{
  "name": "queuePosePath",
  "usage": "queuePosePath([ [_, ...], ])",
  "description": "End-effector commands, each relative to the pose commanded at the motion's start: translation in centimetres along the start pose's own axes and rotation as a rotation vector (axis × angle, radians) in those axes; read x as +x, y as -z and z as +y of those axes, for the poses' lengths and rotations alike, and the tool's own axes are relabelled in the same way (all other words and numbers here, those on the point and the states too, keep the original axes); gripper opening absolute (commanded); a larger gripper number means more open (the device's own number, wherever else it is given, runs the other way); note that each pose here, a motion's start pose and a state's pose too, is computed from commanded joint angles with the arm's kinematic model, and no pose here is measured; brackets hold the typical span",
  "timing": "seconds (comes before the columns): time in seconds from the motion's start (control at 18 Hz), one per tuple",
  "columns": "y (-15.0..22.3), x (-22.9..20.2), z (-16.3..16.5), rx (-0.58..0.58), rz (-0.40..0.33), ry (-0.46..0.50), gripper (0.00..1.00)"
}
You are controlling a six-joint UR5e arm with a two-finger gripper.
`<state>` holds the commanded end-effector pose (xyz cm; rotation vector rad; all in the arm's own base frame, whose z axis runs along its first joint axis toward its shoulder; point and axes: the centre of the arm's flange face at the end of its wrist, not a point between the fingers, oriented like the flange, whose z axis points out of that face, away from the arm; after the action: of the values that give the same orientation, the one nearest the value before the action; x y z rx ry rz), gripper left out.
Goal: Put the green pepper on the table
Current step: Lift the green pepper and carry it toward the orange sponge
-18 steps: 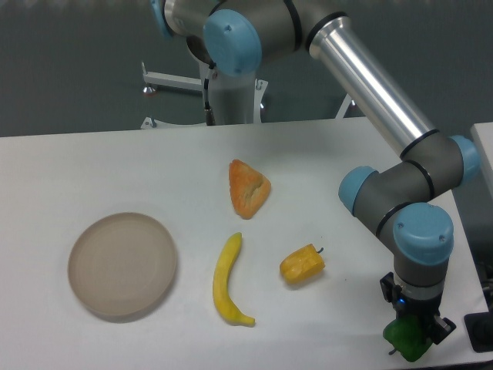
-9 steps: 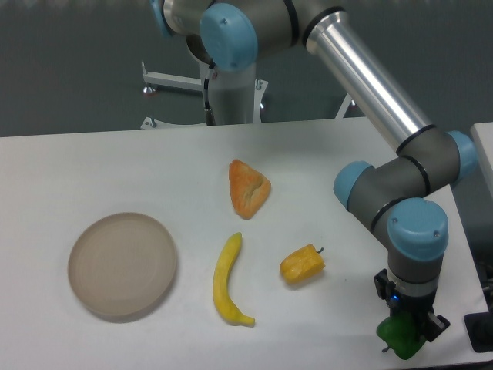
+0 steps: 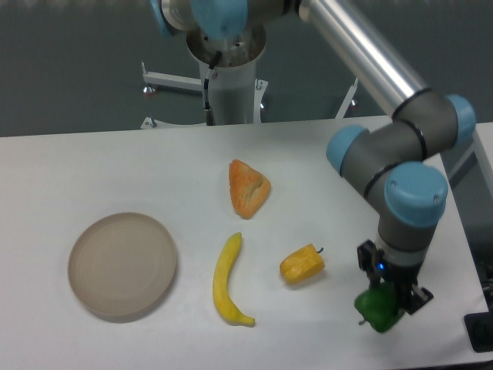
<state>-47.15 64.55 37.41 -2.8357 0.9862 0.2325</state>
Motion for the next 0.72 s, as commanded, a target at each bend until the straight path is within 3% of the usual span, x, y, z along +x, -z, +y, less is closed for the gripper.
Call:
queuePosePath([
  [0.17, 1.2, 2.0, 3.7, -0.009, 0.034, -0.106, 0.34],
  [0.39, 1.5, 4.6, 7.7, -0.015, 0.076, -0.147, 0.34],
  [0.5, 1.3, 6.3, 9.5, -0.014, 0.099, -0.213, 0.34],
  [0.72, 0.0, 9.7, 12.1, -0.009, 0.121, -0.232, 0.34],
])
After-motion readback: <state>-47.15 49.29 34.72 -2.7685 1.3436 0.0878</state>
